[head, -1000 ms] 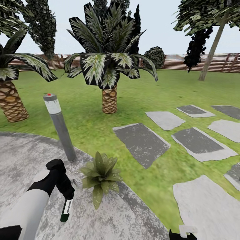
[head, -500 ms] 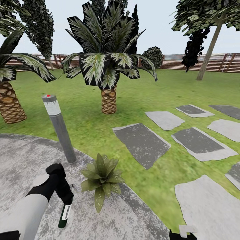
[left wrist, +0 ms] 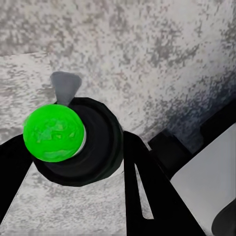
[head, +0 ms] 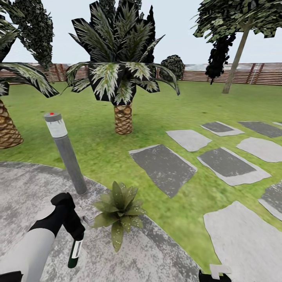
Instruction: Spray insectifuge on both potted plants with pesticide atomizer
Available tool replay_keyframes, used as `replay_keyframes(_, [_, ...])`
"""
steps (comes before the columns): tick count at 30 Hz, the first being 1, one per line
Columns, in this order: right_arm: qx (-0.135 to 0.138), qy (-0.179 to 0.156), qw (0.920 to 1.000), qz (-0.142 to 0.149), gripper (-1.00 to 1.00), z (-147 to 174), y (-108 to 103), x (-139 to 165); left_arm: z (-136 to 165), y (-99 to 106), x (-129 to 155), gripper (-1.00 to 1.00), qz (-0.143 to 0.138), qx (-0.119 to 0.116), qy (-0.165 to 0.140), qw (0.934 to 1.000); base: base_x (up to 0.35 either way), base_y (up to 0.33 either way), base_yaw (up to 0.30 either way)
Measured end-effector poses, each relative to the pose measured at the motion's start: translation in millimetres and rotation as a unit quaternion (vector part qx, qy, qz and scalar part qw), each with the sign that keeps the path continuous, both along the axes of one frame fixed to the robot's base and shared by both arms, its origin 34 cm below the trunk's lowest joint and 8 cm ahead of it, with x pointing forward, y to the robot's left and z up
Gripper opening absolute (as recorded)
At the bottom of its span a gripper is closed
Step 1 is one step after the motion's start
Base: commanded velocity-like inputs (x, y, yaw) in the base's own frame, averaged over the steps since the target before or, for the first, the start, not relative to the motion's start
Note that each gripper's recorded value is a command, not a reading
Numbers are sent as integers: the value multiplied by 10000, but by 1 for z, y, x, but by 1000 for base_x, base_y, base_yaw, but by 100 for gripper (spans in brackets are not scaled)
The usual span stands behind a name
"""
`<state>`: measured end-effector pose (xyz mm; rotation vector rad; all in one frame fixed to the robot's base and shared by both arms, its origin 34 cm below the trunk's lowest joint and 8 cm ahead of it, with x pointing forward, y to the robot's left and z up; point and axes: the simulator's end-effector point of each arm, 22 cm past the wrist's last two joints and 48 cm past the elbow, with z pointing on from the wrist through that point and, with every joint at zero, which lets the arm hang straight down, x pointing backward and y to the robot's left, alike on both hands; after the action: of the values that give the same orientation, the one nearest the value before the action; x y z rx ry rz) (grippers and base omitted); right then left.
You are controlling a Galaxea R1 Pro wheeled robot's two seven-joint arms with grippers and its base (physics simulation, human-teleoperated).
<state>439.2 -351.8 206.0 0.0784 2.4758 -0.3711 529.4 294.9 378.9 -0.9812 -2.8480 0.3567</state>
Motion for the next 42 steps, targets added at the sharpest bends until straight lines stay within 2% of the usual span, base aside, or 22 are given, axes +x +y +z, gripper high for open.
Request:
replay_keyframes(5, [-1, -2, 10000, 0, 100, 0, 0, 0, -2, -2, -2, -100, -4, -21, 25, 10000, 110, 297, -205])
replay_keyframes(8, [-3, -2, 10000, -1, 100, 0, 0, 0, -13, -4, -19, -100, -35, -10, 193, 9998, 73, 120, -272])
replay_keyframes(12, [-3, -3, 10000, -3, 100, 0, 0, 0, -19, -3, -28, -100, -62, 20, 276, 9996, 14, 22, -273])
replay_keyframes(20, [-2, 0, 10000, -2, 100, 0, 0, 0, -21, 1, -37, -100, -55, 13, 368, 9993, 1, 1, -43])
replay_keyframes(23, [-2, 1, 10000, -2, 100, 0, 0, 0, -16, -3, -36, -100, -64, -97, 434, 9990, 0, 0, 0])
replay_keyframes(24, [-2, 2, 10000, -2, 100, 0, 0, 0, -15, 1, -35, -100, -90, -17, 423, 9991, 0, 0, 0])
replay_keyframes(27, [-2, 1, 10000, 0, 100, 0, 0, 0, -12, 22, -31, -100, -208, 492, 423, 9977, 0, 0, 0])
replay_keyframes(30, [-2, 0, 10000, -1, 100, 0, 0, 0, -1, 35, -16, -100, -213, 752, 316, 9964, 0, 2, 0])
replay_keyframes(42, [1, 5, 10000, 0, 100, 0, 0, 0, 1, 31, -12, -100, -195, 751, 282, 9966, 0, 266, 0])
